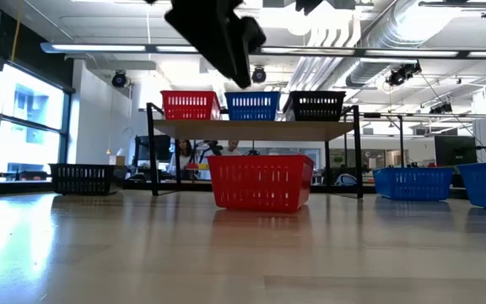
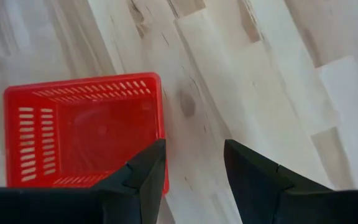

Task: Stack baskets on shelf by color
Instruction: Stack the top red basket on top of the red basket on the shelf

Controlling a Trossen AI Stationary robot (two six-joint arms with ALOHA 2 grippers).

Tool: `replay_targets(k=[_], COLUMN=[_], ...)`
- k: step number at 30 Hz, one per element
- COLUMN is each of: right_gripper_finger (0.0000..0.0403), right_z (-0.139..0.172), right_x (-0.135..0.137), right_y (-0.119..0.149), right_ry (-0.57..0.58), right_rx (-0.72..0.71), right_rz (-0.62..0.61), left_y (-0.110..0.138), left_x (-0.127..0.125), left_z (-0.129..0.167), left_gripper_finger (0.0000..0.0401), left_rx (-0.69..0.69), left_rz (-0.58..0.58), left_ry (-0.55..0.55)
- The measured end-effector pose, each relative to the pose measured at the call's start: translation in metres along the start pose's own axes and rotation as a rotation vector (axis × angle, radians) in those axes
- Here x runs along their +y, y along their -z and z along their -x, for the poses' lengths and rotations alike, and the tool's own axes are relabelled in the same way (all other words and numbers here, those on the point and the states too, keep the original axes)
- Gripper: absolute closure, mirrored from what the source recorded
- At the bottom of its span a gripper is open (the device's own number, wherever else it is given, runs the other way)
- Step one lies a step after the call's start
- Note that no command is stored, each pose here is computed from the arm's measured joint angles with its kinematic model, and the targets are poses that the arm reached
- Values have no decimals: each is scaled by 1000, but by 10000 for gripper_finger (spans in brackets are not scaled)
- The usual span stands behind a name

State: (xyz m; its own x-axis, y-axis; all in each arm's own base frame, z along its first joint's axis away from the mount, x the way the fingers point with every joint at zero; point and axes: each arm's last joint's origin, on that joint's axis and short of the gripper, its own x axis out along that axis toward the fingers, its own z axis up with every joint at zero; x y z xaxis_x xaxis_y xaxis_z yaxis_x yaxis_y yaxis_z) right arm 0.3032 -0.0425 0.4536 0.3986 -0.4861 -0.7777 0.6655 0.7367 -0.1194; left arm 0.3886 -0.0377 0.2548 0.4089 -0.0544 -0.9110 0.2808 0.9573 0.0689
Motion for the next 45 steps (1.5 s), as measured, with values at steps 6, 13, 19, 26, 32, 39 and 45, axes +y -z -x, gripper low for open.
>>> replay_targets(k=[6, 13, 19, 26, 32, 39, 45], right_gripper_finger=[297, 297, 297, 297, 297, 297, 297], right_z=[0, 0, 0, 0, 0, 0, 0], right_x=[0, 0, 0, 0, 0, 0, 0], right_y=[0, 0, 0, 0, 0, 0, 0], right_ry=[0, -3, -6, -8, -8, 0, 0], right_rx=[0, 2, 3, 4, 4, 1, 1], right_rz=[0, 2, 4, 8, 8, 8, 8], left_y=[0, 4, 9, 13, 16, 18, 22], left_x=[2, 9, 17, 18, 18, 17, 16], left_z=[-26, -48, -65, -72, -87, -86, -84], left_gripper_finger=[249, 249, 249, 249, 256, 334, 390], left_rx=[46, 106, 166, 194, 224, 251, 294], left_rz=[-1, 10, 20, 11, 10, 9, 11], left_ry=[-6, -49, -104, -78, -71, -64, -58])
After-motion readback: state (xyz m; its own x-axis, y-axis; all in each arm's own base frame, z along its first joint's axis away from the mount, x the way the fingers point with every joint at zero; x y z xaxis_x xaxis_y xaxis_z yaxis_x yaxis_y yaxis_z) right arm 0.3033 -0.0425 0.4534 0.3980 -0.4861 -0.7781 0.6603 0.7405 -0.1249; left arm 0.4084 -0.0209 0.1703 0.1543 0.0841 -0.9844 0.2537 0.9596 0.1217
